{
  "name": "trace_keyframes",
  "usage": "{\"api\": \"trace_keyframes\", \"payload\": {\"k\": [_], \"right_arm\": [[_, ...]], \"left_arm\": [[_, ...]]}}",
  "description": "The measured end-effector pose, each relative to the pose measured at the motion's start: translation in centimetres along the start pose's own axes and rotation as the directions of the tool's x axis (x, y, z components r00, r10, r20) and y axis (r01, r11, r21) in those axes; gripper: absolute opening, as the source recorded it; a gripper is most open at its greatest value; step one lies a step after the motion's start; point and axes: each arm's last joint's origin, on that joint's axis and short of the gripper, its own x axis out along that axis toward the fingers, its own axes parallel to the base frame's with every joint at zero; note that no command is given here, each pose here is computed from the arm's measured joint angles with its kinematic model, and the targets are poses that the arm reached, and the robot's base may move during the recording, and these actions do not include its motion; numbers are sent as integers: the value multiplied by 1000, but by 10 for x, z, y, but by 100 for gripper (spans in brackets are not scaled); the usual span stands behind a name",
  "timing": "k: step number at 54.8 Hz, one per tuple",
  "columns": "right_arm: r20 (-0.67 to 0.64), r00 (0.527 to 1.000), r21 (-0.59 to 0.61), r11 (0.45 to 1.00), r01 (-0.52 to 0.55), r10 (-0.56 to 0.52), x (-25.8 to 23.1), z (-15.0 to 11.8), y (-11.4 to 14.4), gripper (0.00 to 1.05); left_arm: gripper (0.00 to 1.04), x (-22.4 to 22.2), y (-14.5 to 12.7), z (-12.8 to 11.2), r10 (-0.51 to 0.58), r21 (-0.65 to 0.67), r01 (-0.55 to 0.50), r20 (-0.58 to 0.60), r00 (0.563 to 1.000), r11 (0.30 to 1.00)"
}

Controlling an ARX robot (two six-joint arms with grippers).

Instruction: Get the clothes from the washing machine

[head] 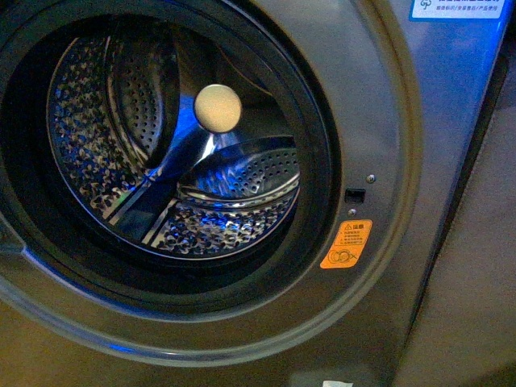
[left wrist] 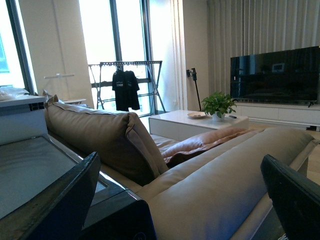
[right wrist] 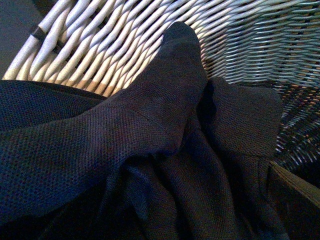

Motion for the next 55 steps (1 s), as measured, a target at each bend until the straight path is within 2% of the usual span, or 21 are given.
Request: {"api": "trace_keyframes", "payload": {"k": [9, 18, 24, 30, 37, 46, 50, 55], "right_arm": [[12, 1000, 165, 986, 11, -13, -8, 6, -8, 97], [99, 992, 236, 970, 49, -74, -26, 15, -19, 97], [197, 975, 250, 967, 49, -101, -56, 29, -18, 97], [274, 958, 273, 962, 3, -80, -83, 50, -15, 97], [275, 961, 365, 927, -86, -20, -102, 71, -7, 97], [314, 949, 334, 936, -112, 2, -118, 91, 2, 97], [374, 927, 284, 949, -138, 23, -130, 107, 8, 97], [472, 878, 178, 968, -179, 75, -154, 130, 26, 97]], "left_arm": [[98, 0, 0, 0, 0, 0, 0, 0, 1000, 1000], [98, 0, 0, 0, 0, 0, 0, 0, 1000, 1000], [98, 0, 0, 0, 0, 0, 0, 0, 1000, 1000], [98, 0, 0, 0, 0, 0, 0, 0, 1000, 1000], [98, 0, 0, 0, 0, 0, 0, 1, 1000, 1000], [98, 0, 0, 0, 0, 0, 0, 1, 1000, 1000], [98, 0, 0, 1, 0, 0, 0, 2, 1000, 1000], [98, 0, 0, 1, 0, 0, 0, 2, 1000, 1000]]}}
